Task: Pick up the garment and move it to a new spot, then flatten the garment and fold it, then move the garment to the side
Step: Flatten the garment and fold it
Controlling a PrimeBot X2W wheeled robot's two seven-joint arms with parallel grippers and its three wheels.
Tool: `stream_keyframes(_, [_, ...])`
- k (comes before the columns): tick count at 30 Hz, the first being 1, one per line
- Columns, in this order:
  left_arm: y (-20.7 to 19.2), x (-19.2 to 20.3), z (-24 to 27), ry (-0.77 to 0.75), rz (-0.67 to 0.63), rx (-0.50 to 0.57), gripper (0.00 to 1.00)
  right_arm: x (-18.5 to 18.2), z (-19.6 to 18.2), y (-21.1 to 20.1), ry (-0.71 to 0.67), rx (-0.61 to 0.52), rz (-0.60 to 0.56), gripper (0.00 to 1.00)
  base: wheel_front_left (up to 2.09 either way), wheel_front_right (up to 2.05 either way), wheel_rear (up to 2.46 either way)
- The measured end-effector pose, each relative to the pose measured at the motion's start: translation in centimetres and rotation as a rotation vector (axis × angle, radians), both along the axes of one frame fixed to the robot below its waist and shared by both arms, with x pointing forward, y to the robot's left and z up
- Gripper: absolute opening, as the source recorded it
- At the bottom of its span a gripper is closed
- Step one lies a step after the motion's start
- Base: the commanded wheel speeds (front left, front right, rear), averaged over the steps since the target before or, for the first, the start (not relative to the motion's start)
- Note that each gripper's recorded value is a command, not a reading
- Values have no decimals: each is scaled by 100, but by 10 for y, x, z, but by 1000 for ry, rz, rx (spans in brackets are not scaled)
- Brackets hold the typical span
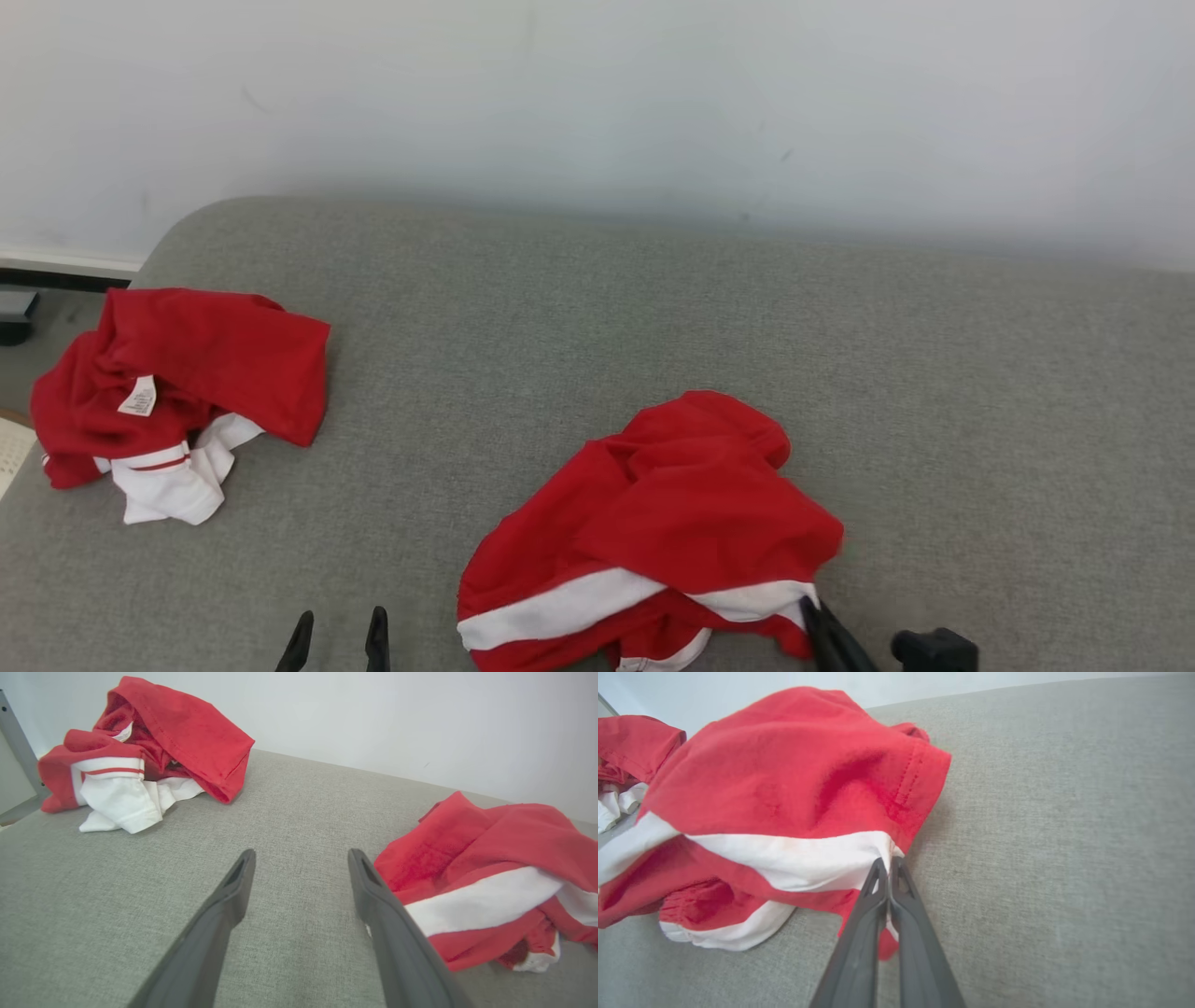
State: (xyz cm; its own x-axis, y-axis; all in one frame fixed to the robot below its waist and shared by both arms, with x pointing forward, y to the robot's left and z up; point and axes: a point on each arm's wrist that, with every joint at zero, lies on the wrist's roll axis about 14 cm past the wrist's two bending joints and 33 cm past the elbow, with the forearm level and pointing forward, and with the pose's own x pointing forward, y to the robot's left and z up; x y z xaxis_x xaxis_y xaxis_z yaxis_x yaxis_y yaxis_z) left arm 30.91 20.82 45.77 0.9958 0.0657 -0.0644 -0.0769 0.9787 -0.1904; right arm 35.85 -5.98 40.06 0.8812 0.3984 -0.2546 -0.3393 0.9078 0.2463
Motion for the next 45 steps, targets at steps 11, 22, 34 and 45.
stream_keyframes(11, [-26,10,-7,21,-82,-33,100,-21,1,-75,-39,-98,-193,93,0,0,0])
stream_keyframes(22, [-82,0,-17,56,-248,-56,100,-27,23,-71,-100,-34,-200,100,0,0,0])
stream_keyframes(34, [-90,-9,-52,176,-274,-65,100,-18,10,-80,-61,-67,-212,100,0,0,0])
stream_keyframes(45, [-101,-1,-74,262,-286,-152,0,-16,-5,-68,-17,-86,-174,0,0,0,0])
